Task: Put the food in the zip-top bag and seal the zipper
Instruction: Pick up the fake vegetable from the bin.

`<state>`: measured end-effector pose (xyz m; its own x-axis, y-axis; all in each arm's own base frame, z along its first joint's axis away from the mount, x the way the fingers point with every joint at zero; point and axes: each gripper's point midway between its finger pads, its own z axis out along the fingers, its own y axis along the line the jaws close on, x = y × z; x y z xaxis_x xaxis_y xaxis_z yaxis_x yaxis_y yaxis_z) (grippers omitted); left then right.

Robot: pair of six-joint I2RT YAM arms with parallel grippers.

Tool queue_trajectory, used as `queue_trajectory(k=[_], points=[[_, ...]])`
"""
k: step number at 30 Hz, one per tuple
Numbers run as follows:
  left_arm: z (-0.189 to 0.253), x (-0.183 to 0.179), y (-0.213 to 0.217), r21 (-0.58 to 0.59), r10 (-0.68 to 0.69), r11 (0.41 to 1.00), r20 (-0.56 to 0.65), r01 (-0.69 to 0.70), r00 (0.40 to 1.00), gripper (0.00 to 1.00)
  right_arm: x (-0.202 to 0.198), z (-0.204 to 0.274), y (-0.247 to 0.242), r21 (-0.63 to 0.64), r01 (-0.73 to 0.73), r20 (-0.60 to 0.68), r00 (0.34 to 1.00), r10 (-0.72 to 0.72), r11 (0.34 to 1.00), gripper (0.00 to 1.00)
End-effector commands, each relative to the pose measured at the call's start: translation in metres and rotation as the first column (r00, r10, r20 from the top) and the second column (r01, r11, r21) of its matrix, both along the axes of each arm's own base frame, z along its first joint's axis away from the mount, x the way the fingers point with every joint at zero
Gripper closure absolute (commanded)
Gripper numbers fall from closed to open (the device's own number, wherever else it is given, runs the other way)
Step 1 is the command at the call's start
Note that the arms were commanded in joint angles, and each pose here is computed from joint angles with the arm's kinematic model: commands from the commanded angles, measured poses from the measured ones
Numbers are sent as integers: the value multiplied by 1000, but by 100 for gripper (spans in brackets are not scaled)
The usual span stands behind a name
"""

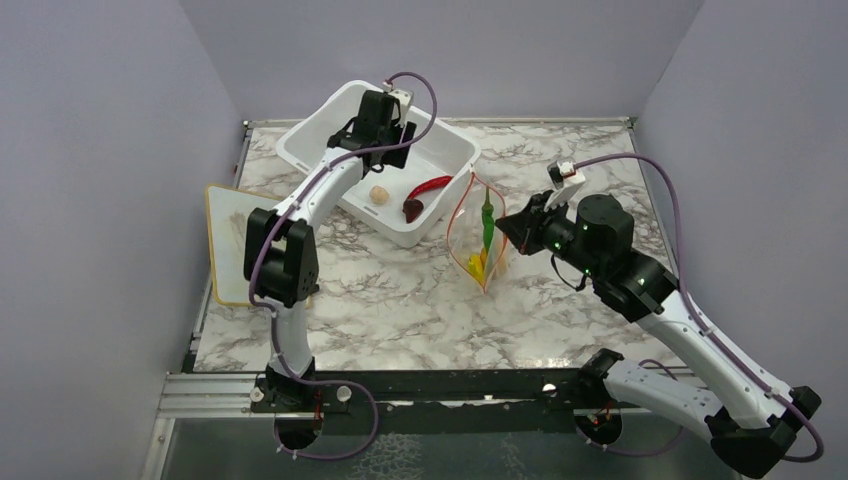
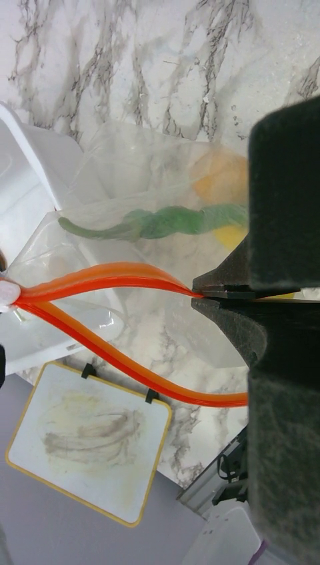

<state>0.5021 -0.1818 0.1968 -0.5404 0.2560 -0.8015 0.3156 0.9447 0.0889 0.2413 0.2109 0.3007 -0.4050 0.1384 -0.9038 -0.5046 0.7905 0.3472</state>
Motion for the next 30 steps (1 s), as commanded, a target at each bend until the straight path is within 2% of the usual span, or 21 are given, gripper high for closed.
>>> queue_trajectory(k=[1,7,8,12,16,23,30], points=[[-16,41,31,126,48,991,21,-50,999,27,2,21,-5,3,22,50,998,-22,1000,99],[-33,90,54,193,97,976,45,-104,994,7,6,25,-12,-13,63,52,997,-62,998,99],[-35,96,58,202,104,973,49,-112,993,6,6,25,-13,-16,68,51,996,-67,998,99],[-46,118,71,242,133,959,71,-146,989,7,5,27,-16,0,89,44,995,-89,996,99],[-65,134,81,266,159,948,71,-172,985,12,4,23,-15,21,94,10,996,-94,995,99],[-95,140,93,221,193,955,38,-196,981,17,4,33,-12,19,79,14,997,-79,997,99],[-125,148,106,214,234,949,22,-234,972,17,8,36,-14,18,97,25,995,-98,995,99]])
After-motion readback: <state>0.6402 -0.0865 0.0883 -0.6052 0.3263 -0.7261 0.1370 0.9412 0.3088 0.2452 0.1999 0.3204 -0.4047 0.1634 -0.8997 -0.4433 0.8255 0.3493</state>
